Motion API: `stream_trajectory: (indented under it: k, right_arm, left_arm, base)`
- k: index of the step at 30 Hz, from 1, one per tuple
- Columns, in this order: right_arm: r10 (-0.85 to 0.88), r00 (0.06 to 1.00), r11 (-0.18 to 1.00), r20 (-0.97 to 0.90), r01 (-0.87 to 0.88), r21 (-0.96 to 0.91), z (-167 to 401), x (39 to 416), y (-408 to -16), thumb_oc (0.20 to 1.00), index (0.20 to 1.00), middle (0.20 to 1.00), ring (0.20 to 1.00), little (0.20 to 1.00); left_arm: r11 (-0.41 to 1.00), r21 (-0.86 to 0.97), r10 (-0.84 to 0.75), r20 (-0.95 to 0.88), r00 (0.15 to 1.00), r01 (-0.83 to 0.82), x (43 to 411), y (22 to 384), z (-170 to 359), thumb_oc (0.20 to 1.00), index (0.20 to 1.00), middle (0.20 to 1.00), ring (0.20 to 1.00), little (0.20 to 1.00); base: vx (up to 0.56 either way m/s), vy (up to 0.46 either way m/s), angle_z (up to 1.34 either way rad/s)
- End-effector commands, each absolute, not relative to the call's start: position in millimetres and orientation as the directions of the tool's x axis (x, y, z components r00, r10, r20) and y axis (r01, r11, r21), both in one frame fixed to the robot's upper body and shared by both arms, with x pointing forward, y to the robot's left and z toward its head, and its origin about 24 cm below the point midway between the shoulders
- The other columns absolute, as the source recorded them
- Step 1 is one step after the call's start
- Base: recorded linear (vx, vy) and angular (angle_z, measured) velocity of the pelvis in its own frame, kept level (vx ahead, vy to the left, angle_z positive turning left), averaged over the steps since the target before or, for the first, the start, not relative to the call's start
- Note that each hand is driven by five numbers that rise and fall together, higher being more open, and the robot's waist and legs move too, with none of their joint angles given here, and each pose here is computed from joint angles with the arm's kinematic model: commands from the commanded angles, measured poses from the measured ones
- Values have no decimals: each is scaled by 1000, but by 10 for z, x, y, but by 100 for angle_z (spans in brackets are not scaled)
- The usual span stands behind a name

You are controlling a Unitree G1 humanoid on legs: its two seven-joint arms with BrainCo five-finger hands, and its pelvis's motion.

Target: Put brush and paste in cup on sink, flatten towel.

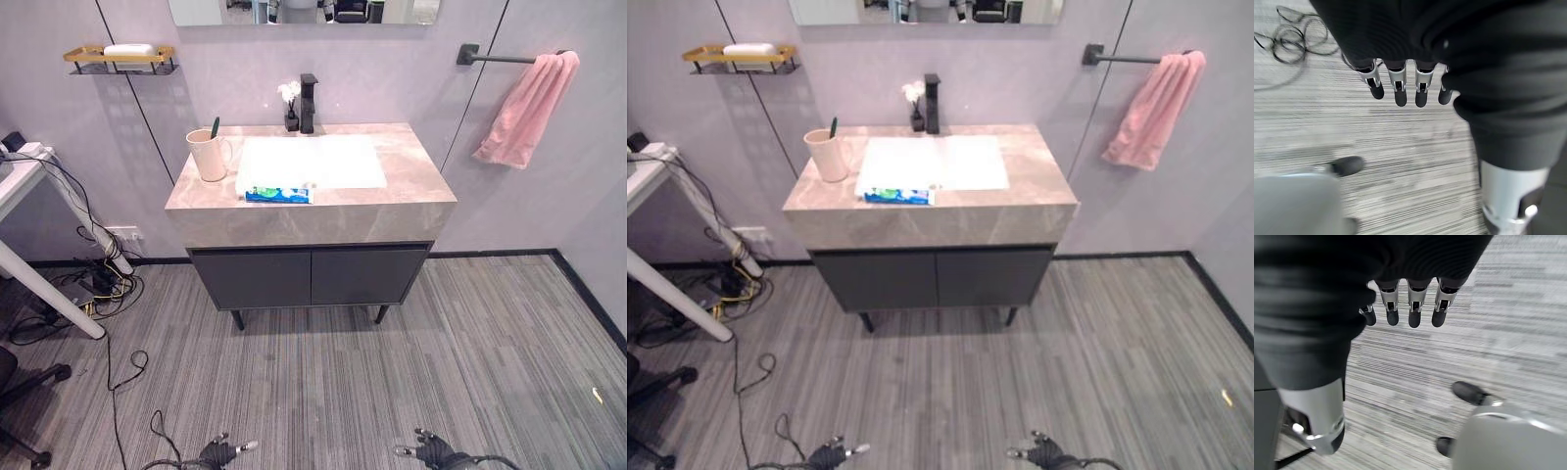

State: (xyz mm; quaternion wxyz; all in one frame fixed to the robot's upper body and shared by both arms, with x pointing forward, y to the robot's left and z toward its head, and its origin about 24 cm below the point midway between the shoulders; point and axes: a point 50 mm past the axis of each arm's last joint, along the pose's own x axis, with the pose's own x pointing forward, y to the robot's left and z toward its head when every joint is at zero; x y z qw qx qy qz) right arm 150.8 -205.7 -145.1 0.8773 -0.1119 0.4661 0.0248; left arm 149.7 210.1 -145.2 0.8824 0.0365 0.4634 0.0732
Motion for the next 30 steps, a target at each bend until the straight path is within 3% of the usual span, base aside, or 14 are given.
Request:
stream_trajectory:
  k: [1,6,23,30]
  right_arm:
    - [-40,770,982,-637,-88,-168,-1104,2098,-1968,1000,1000,1000,1000,1000]
    - [-49,820,981,-571,-69,-184,-961,2217,-2049,1000,1000,1000,1000,1000]
    - [-109,768,991,-631,34,-130,-1098,2054,-2139,1000,1000,1000,1000,1000]
    - [-31,775,984,-631,-88,-156,-1068,2059,-2108,1000,1000,1000,1000,1000]
  left_arm:
    - [980,149,196,-622,758,-131,2109,2089,-1097,1000,1000,1000,1000,1000]
    - [976,172,206,-532,822,-133,2265,2153,-916,1000,1000,1000,1000,1000]
    - [973,227,156,-555,817,-32,2153,2124,-982,1000,1000,1000,1000,1000]
    - [954,296,133,-549,825,43,2106,2251,-940,1000,1000,1000,1000,1000]
  base:
    - [-155,9,5]
    - [4,-1,4]
    - [41,71,0]
    - [62,265,-8]
